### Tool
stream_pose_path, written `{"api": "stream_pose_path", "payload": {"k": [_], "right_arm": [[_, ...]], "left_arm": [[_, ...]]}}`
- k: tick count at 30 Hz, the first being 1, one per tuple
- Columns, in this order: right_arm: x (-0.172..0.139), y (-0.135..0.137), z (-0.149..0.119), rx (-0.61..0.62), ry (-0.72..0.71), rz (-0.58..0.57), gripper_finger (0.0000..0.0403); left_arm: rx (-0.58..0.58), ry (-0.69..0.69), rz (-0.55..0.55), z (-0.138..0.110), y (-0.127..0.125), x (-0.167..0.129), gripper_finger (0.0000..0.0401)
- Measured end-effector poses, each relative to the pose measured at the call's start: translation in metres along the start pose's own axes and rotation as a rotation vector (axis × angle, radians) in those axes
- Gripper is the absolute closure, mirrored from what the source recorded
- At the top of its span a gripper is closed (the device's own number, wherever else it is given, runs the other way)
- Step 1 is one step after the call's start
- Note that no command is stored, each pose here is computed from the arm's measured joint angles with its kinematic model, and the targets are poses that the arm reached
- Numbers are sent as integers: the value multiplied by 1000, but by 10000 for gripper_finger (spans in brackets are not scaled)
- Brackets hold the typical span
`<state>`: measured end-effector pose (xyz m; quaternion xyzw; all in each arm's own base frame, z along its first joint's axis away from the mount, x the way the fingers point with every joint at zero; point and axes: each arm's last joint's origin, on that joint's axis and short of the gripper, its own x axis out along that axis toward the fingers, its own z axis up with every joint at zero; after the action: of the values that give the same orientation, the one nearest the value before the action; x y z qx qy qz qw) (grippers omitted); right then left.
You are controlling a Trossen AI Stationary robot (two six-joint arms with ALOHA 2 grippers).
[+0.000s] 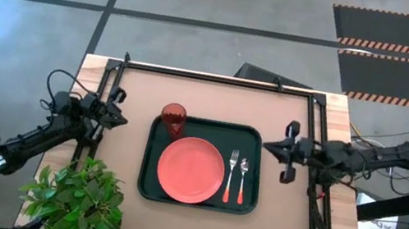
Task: Pick and place plate/cup/fork/spoon on tray
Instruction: Return to Home Position
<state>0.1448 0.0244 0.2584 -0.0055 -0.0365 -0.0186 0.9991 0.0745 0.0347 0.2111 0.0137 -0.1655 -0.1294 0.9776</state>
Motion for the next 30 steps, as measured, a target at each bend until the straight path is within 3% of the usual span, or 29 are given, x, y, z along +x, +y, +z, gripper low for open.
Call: {"api": "stream_pose_path", "payload": {"k": [4, 7, 13, 20, 30], "right_arm": [[-27, -4, -22, 33, -218, 72, 394], [-38, -4, -40, 38, -277, 134, 394], [-44, -2, -64, 64, -142, 247, 394], [-54, -4, -76, 92, -32, 253, 394], [-56, -5, -85, 72, 51, 229, 394]], "left_arm": [[0, 0, 0, 0, 0, 0, 401], [0, 2, -4, 0, 0, 0, 401], [-2, 18, -41, -1, -1, 0, 401], [-93, 106, -13, -13, 3, -1, 401], [-21, 104, -8, -13, 3, -1, 401]]}}
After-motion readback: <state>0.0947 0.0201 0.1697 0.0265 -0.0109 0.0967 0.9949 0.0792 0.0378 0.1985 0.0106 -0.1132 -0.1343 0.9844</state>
